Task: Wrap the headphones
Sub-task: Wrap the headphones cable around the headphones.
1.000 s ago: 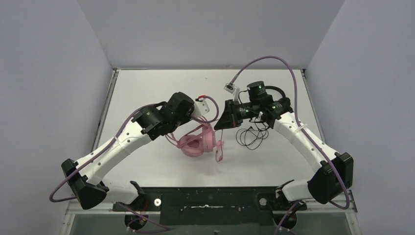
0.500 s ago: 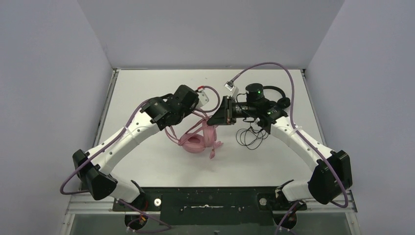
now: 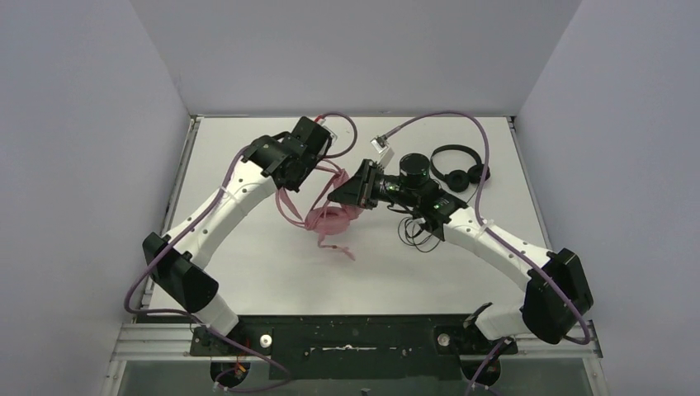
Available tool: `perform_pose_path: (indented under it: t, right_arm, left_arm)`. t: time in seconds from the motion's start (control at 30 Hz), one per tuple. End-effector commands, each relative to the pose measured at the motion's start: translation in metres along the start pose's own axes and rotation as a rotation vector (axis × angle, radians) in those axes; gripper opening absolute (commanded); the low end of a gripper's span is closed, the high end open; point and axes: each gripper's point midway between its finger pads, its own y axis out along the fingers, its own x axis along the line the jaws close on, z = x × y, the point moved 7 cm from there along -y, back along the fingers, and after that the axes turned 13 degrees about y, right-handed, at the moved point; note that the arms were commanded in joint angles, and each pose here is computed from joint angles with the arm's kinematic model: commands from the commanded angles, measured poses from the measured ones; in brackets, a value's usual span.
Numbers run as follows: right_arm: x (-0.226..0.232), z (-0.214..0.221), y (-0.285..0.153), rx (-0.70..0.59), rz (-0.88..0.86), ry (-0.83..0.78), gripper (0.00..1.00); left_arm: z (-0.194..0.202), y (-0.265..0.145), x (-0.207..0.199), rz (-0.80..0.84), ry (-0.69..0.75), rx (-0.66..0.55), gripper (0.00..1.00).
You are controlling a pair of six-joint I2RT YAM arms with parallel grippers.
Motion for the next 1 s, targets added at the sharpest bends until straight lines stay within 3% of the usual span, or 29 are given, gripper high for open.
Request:
perform_pose_path:
  t: [0.0, 0.3, 0.47, 0.63, 0.73, 0.83, 0.9, 0.97]
  right_arm:
    - [0.01, -0.008, 0.013, -0.108, -0.062, -0.103, 0.15]
    - [0.005, -0.004, 0.018, -0.057, 0.027, -0.267, 0.17]
    - [0.018, 0.007, 0.001, 0.047, 0.055, -0.425, 0.32]
    - [0.019, 0.014, -0.036, 0.158, 0.139, -0.727, 0.62]
    - [0.005, 0.006, -0.048, 0.092, 0.107, -0.819, 0.76]
    - [-0.011, 0.001, -0.049, -0.032, 0.033, -0.811, 0.77]
    - [-0.014, -0.005, -0.052, -0.145, 0.034, -0.737, 0.78]
    - [-0.016, -0.006, -0.054, -0.248, 0.033, -0.556, 0.78]
  left_arm:
    - [-0.019, -0.029, 0.022, 0.033, -0.246, -0.185, 0.0]
    - [-0.013, -0.06, 0.051, 0.166, -0.584, -0.462, 0.0]
    - [-0.009, -0.068, 0.063, 0.222, -0.673, -0.518, 0.0]
    - [-0.006, -0.078, 0.076, 0.27, -0.747, -0.559, 0.0]
    - [-0.005, -0.084, 0.08, 0.312, -0.786, -0.588, 0.0]
    - [-0.005, -0.09, 0.084, 0.352, -0.838, -0.615, 0.0]
    - [-0.004, -0.096, 0.086, 0.378, -0.862, -0.634, 0.0]
    - [-0.002, -0.101, 0.088, 0.391, -0.881, -0.652, 0.0]
